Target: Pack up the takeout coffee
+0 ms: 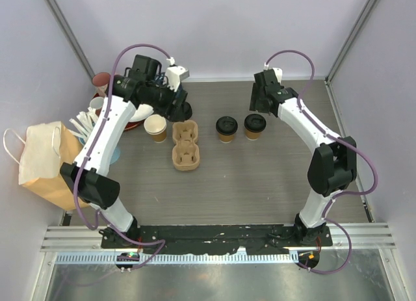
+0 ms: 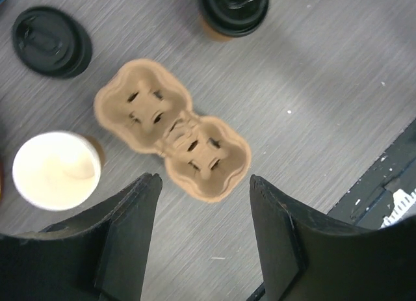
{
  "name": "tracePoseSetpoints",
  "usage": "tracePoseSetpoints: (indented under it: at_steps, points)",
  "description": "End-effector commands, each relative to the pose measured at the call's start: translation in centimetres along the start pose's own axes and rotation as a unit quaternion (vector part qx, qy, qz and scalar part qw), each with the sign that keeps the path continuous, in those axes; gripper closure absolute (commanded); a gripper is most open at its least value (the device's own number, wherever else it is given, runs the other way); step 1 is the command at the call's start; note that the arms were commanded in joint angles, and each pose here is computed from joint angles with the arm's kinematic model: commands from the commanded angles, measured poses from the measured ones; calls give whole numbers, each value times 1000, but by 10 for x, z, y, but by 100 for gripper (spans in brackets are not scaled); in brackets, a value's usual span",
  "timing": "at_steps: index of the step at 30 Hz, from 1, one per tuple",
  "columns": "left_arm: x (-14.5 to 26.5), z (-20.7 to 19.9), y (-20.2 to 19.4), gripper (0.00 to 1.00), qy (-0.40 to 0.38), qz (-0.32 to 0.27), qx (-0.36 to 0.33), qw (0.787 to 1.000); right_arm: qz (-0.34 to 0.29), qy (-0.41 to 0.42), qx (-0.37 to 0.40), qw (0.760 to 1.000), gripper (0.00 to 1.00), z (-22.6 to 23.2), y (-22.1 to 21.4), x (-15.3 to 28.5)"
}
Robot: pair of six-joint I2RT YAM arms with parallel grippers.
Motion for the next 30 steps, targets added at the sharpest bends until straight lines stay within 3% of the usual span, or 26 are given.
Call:
tracePoseSetpoints:
  at_steps: [1, 5, 8, 13, 16, 21, 28, 30]
  points:
    - [51, 17, -7, 37, 61, -18, 6, 998, -70, 30, -12, 997, 32, -7, 43, 47]
    - [94, 33, -15, 35, 161, -38, 1, 986, -91, 71, -10, 993, 30, -5, 48, 72]
    - [130, 48, -28, 31, 260, -42, 13, 965, -95, 90, -8, 991, 29, -3, 41, 81]
    - [204, 64, -57, 25, 410, -53, 58, 909, -90, 109, 6, 990, 29, -1, 30, 87]
    - [239, 59, -81, 21, 451, -78, 82, 885, -91, 116, 13, 989, 29, -1, 27, 89]
    - [272, 54, -132, 16, 516, -85, 125, 843, -88, 144, 19, 985, 29, 7, 29, 93]
    - [289, 61, -171, 11, 599, -65, 152, 783, -85, 150, 43, 984, 29, 12, 31, 107]
    - [285, 65, -174, 10, 604, -60, 154, 780, -88, 148, 47, 984, 29, 10, 32, 112]
Point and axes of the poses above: each gripper's point midway between its finger pads, its own x axis back along the fingers, its own z axis along the line the jaws close on, y = z × x, the point moved 4 cm from there along x, back along the fingers, and after that the axes turned 11 degrees about x, right-handed, at the moved point
